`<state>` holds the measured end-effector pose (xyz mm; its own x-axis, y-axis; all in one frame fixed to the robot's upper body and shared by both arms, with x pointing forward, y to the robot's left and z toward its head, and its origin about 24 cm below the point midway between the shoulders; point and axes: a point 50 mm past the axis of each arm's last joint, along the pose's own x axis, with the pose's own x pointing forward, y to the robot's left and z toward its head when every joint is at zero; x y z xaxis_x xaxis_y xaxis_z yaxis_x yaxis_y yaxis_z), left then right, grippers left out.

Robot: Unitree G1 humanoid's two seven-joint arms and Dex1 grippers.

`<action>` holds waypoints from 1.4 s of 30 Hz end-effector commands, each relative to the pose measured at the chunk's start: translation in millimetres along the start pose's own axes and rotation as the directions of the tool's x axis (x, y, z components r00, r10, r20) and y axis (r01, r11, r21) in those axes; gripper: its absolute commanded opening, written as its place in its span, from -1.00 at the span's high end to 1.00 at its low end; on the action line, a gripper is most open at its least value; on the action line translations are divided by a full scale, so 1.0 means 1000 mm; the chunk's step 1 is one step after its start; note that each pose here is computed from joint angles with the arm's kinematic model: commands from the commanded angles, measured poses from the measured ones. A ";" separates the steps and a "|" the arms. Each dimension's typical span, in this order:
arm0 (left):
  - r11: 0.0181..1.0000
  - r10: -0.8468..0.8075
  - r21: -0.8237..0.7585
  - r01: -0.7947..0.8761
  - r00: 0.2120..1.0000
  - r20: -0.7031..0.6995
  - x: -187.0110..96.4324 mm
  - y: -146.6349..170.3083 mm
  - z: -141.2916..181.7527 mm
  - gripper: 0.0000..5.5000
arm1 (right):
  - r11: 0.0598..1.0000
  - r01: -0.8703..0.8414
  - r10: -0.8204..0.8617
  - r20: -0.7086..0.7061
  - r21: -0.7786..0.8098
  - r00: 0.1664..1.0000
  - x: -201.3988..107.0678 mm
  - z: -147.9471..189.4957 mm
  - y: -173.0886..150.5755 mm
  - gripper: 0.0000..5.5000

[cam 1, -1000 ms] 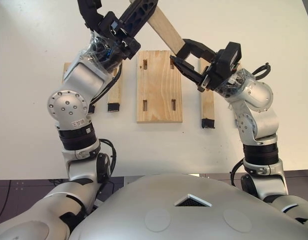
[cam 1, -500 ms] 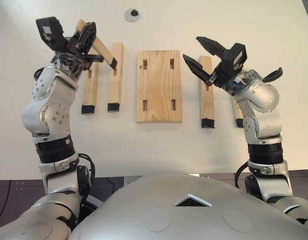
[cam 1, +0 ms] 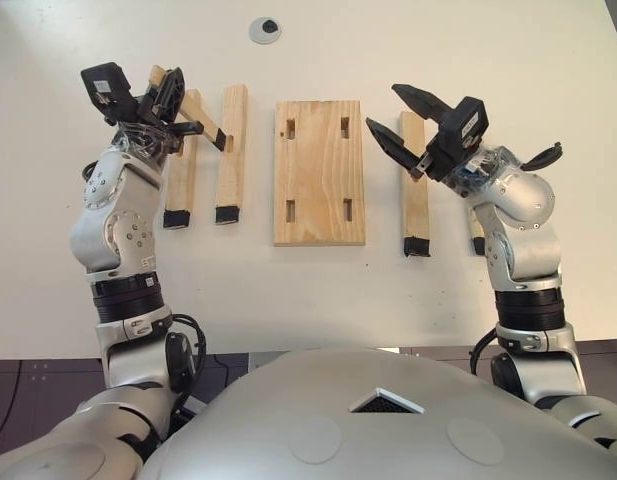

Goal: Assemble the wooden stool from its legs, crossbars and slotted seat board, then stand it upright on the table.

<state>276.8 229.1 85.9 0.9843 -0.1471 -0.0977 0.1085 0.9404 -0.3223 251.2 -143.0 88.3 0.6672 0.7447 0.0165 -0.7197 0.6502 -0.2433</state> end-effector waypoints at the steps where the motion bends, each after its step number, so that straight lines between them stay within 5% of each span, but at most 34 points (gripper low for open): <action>1: 0.999 0.016 -0.029 -0.016 1.000 -0.004 -0.002 0.000 -0.002 0.86 | 0.999 -0.028 0.028 -0.020 -0.034 0.999 0.000 0.000 -0.002 0.07; 14: 0.994 0.034 -0.100 -0.037 0.999 -0.029 -0.003 -0.005 -0.012 0.86 | 0.997 -0.054 0.051 -0.062 -0.047 0.997 -0.001 -0.006 -0.001 0.07; 29: 0.993 0.009 -0.121 -0.005 0.999 0.036 -0.002 -0.014 0.011 0.86 | 0.997 -0.061 0.057 -0.078 -0.047 0.995 -0.002 -0.010 0.004 0.07; 42: 0.987 0.086 -0.130 -0.094 0.994 -0.067 -0.003 0.001 -0.022 0.86 | 0.996 -0.070 0.064 -0.093 -0.063 0.994 -0.002 -0.013 0.005 0.07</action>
<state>273.8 219.7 78.7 0.9859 -0.1124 -0.1241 0.0444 0.8903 -0.4532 249.3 -141.8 75.8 0.6367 0.7678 -0.0710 -0.7513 0.5970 -0.2813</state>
